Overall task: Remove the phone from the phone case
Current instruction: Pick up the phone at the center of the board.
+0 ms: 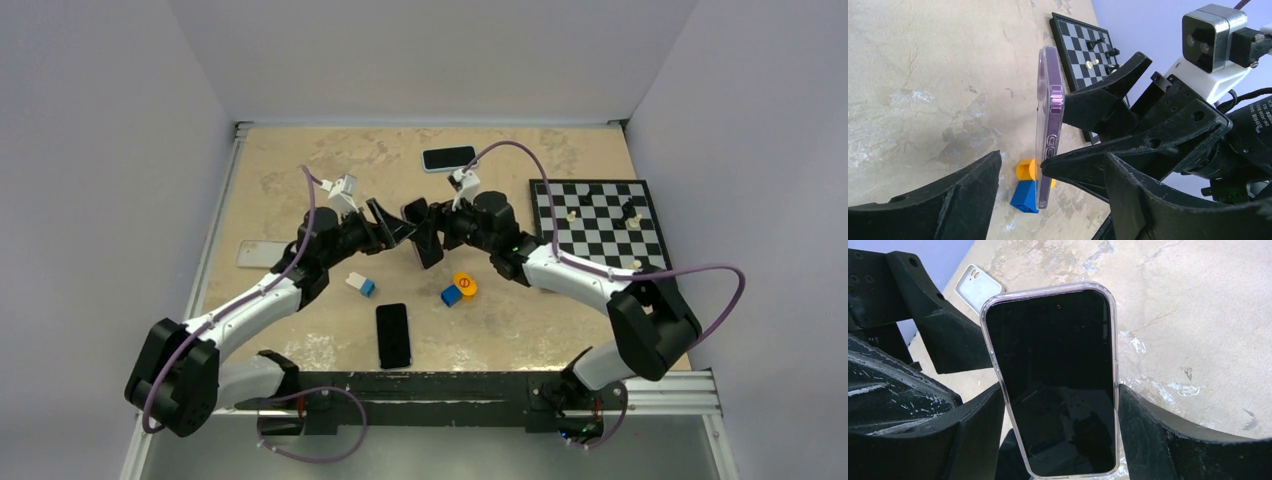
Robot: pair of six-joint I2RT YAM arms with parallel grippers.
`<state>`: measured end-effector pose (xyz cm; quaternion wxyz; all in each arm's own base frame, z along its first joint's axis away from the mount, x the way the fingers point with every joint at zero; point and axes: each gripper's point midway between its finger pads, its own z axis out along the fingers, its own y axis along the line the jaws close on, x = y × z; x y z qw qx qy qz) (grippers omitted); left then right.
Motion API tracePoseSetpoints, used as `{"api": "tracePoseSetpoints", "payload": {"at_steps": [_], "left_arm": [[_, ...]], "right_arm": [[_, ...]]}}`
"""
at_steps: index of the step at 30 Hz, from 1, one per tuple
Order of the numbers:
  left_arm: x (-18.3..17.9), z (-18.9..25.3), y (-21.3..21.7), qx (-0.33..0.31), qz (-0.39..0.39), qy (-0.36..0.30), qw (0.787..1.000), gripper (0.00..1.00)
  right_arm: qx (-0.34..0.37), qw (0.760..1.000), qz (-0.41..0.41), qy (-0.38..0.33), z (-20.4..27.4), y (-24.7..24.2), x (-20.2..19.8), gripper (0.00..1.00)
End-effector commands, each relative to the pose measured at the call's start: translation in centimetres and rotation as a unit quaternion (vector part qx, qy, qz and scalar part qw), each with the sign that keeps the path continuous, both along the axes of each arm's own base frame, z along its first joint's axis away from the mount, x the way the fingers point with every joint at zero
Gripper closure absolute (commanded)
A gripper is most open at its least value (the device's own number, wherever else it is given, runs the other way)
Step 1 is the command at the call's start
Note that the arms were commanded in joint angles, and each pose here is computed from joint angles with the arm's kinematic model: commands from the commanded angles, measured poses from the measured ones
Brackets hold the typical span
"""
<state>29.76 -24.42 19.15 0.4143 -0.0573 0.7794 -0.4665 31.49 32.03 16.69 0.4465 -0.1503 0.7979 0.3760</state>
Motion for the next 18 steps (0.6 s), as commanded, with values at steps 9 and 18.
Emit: {"api": "tracePoseSetpoints", "payload": {"at_steps": [9,18], "left_arm": [[2.3,3.1,-0.1,0.012,0.051,-0.064,0.997,0.43],[1.5,3.8,-0.9,0.014,0.035,-0.061,0.997,0.57]], "right_arm": [[0.081,0.994,0.033,-0.058,6.2,1.7,-2.4,1.00],[0.087,0.994,0.044,-0.054,7.2,3.2,-3.5,1.00]]}}
